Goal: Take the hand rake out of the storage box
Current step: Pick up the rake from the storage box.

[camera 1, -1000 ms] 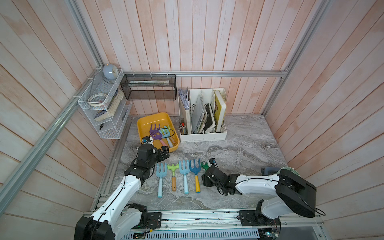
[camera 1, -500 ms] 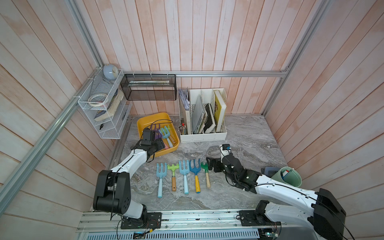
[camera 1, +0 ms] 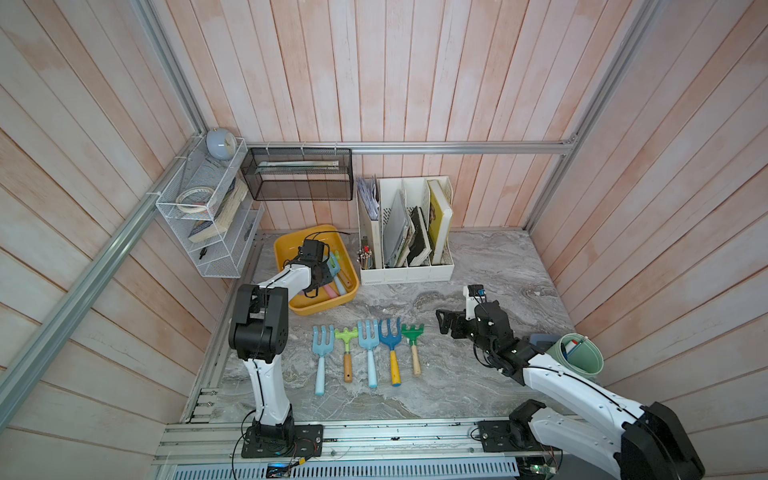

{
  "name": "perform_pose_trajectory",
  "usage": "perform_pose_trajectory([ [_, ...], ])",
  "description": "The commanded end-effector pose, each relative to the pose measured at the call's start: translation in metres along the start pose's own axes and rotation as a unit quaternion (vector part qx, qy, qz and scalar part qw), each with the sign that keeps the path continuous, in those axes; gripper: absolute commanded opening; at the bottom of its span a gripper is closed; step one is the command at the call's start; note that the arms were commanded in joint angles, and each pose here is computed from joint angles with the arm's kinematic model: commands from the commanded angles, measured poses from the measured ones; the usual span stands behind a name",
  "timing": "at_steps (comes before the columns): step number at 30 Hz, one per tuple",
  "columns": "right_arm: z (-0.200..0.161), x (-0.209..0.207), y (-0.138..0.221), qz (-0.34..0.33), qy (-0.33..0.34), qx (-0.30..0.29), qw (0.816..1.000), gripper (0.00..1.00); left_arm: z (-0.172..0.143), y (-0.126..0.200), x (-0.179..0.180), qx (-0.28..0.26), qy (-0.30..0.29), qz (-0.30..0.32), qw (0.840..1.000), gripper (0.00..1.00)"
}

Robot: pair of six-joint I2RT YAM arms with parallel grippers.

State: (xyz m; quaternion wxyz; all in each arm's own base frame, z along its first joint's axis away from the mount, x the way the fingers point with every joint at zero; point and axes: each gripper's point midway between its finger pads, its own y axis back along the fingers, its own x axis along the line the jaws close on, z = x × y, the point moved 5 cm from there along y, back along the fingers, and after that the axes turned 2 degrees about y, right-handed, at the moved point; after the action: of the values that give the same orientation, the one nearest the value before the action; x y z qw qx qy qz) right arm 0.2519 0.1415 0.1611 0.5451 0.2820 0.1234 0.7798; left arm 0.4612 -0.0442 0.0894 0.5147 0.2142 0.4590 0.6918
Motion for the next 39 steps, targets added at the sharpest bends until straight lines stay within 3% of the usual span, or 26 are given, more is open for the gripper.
perform_pose_trajectory([
  [1,0.003,0.001,0.004,0.021,0.003,-0.013,1.0,0.98,0.007,-0.006,-0.002,0.0,0.003,0.011,1.0,0.55],
  [11,0.0,-0.007,0.001,0.025,-0.01,-0.011,1.0,0.98,0.001,-0.027,0.004,0.021,0.005,0.026,0.999,0.38],
  [15,-0.003,-0.011,-0.003,0.017,-0.017,-0.006,1.0,0.98,0.011,-0.032,0.016,0.036,0.016,0.014,0.999,0.24],
  [22,-0.002,-0.015,-0.004,0.012,-0.019,-0.008,1.0,0.98,0.022,-0.019,0.022,0.025,0.0,0.023,0.999,0.17],
  [26,-0.004,-0.014,-0.007,0.015,-0.019,-0.004,1.0,0.98,0.024,-0.006,0.026,0.01,-0.003,0.032,0.999,0.21],
  [28,-0.005,-0.014,-0.009,0.016,-0.019,-0.001,1.0,0.98,0.027,-0.002,0.026,0.004,-0.005,0.032,0.999,0.38],
  [31,-0.006,-0.014,-0.012,0.018,-0.02,0.005,1.0,0.98,0.028,-0.001,0.023,0.004,-0.008,0.024,1.0,0.53],
  [34,-0.008,-0.014,-0.014,0.019,-0.022,0.008,1.0,0.98,0.022,-0.008,0.021,0.014,-0.007,0.015,1.0,0.53],
  [39,-0.007,-0.015,-0.012,0.02,-0.022,0.005,1.0,0.98,0.007,-0.022,0.021,0.034,-0.003,0.002,0.999,0.44],
])
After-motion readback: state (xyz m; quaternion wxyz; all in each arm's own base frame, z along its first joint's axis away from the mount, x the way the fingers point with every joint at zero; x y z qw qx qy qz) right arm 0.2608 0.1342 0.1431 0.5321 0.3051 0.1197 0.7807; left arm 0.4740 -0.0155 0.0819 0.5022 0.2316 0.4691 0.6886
